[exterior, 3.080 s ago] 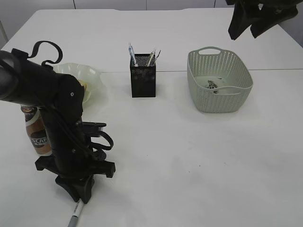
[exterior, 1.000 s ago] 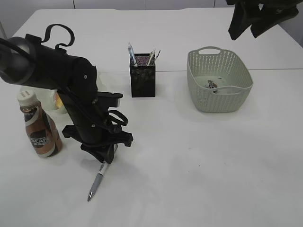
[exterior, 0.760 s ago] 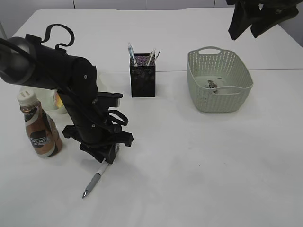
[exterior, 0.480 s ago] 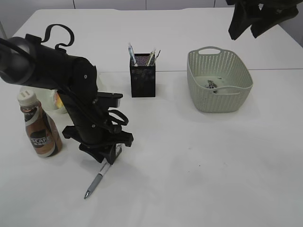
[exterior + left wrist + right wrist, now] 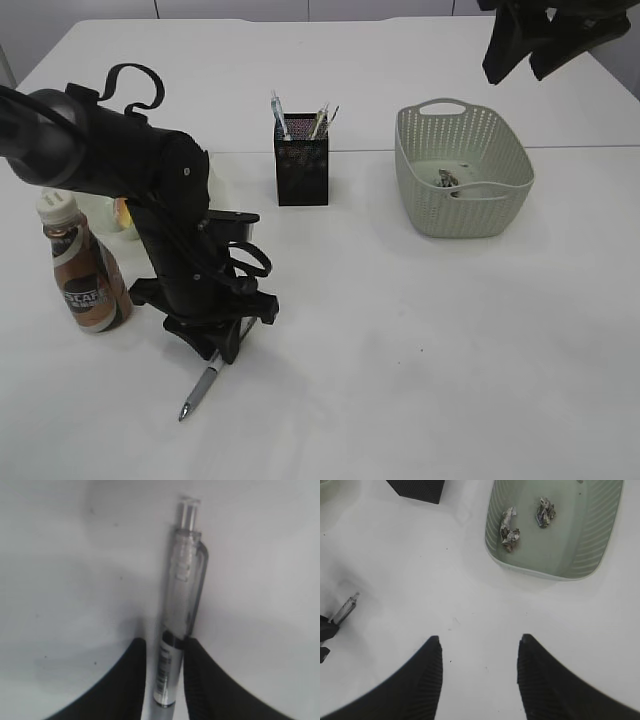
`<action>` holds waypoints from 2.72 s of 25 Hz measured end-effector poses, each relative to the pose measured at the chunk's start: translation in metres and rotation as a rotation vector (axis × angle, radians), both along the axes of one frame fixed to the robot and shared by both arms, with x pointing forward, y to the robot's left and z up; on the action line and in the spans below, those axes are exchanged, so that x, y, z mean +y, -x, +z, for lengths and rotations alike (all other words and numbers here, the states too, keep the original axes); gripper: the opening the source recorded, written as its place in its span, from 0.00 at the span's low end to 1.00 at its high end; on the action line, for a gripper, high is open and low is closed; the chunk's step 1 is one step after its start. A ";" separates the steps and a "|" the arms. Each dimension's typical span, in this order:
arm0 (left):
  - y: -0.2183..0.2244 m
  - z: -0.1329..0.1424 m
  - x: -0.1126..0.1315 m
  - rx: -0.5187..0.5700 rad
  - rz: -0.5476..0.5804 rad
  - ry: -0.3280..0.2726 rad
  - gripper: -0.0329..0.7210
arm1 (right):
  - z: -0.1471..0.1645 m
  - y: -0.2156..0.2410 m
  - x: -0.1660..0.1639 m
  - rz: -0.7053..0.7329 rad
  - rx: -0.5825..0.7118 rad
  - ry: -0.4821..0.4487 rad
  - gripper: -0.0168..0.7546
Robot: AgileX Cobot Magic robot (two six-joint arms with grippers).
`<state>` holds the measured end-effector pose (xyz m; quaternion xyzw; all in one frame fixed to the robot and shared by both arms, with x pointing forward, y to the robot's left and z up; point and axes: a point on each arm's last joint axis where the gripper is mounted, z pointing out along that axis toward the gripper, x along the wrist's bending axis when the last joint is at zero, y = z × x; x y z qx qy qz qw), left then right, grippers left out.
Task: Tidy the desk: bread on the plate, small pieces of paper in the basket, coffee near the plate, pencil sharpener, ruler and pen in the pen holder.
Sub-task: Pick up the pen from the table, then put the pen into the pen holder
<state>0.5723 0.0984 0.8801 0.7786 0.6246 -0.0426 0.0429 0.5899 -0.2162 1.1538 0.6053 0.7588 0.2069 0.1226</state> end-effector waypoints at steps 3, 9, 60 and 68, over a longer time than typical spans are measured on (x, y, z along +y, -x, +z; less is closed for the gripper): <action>-0.001 -0.001 -0.001 -0.001 -0.009 0.000 0.31 | 0.000 0.000 0.000 0.000 0.000 0.000 0.49; -0.002 -0.002 -0.001 0.005 -0.026 -0.003 0.16 | 0.000 0.000 0.000 0.000 0.000 0.000 0.49; 0.056 0.117 0.013 -1.376 -0.041 0.624 0.13 | 0.000 -0.001 -0.005 -0.009 -0.011 0.053 0.49; -0.029 0.123 -0.001 -1.436 0.002 0.573 0.13 | 0.000 -0.001 -0.005 -0.009 -0.012 0.055 0.49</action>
